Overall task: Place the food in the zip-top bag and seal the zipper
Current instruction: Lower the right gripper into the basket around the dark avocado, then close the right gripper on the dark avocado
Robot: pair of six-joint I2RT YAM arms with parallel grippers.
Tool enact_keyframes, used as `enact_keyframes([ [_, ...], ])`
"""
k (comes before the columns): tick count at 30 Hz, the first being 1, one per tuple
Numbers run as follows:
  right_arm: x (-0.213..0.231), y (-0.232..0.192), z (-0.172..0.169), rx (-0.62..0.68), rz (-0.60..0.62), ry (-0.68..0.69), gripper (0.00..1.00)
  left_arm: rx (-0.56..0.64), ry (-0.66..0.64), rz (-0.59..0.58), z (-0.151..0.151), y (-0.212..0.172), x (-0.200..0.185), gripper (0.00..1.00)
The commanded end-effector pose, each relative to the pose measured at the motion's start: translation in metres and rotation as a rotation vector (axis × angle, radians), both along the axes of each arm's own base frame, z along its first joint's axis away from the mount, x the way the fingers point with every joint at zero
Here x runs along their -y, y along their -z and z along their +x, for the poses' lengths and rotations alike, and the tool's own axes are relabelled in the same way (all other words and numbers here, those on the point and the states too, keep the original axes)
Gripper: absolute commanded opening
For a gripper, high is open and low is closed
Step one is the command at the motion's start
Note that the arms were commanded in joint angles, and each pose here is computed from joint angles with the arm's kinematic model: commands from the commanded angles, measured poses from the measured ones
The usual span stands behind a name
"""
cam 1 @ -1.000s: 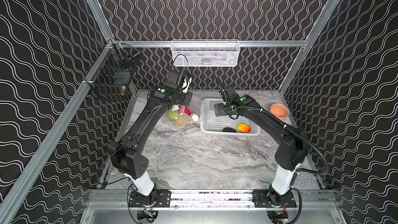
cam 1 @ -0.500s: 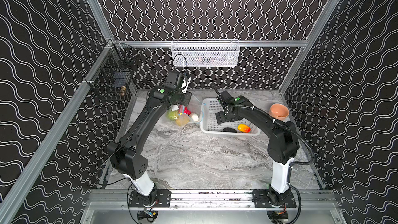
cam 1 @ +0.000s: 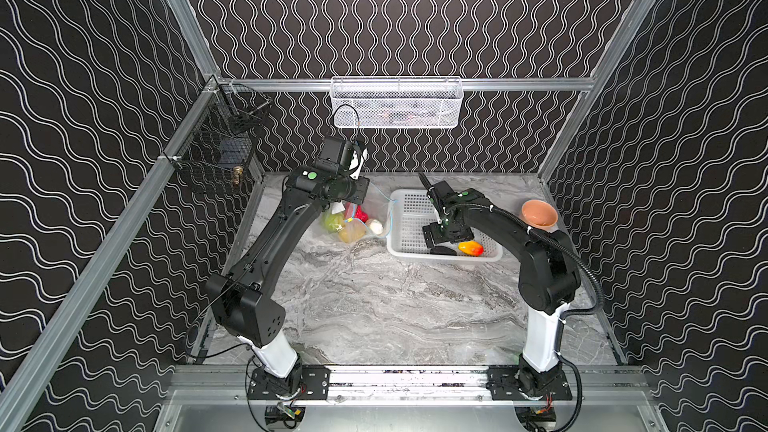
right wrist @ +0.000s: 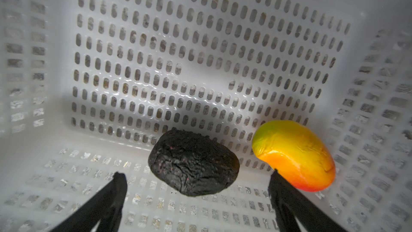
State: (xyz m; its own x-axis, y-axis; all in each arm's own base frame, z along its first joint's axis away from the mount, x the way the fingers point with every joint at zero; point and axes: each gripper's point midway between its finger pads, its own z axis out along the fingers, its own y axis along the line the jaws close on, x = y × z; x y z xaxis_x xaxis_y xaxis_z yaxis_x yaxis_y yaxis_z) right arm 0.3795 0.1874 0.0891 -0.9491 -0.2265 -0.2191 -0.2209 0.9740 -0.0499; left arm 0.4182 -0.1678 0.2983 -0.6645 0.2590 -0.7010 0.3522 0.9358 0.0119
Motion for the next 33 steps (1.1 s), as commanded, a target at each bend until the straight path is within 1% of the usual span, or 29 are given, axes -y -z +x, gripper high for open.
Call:
enact_keyframes([
  [1, -0.003, 0.006, -0.008, -0.05, 0.043, -0.026, 0.99, 0.021, -0.002, -0.013, 0.003, -0.005, 0.001, 0.0],
  [10, 0.007, 0.025, -0.015, -0.106, 0.066, -0.015, 0.99, 0.022, -0.004, -0.011, 0.003, -0.006, 0.001, 0.0],
  [19, 0.016, 0.047, -0.014, -0.139, 0.007, -0.005, 0.99, 0.019, -0.007, -0.005, 0.005, -0.004, -0.001, 0.0],
  [23, 0.013, 0.049, -0.013, -0.141, 0.019, -0.009, 0.98, 0.024, -0.008, -0.005, 0.002, -0.005, -0.002, 0.0],
  [26, 0.012, 0.049, -0.012, -0.139, 0.026, -0.007, 0.92, 0.031, -0.01, 0.0, 0.002, -0.006, -0.003, 0.0],
  [29, 0.012, 0.051, -0.011, -0.146, 0.017, -0.006, 0.81, 0.03, -0.012, 0.0, 0.003, -0.006, -0.004, 0.0],
  [33, 0.013, 0.054, -0.01, -0.149, 0.01, -0.003, 0.72, 0.024, -0.01, -0.002, 0.003, -0.004, -0.002, 0.0],
])
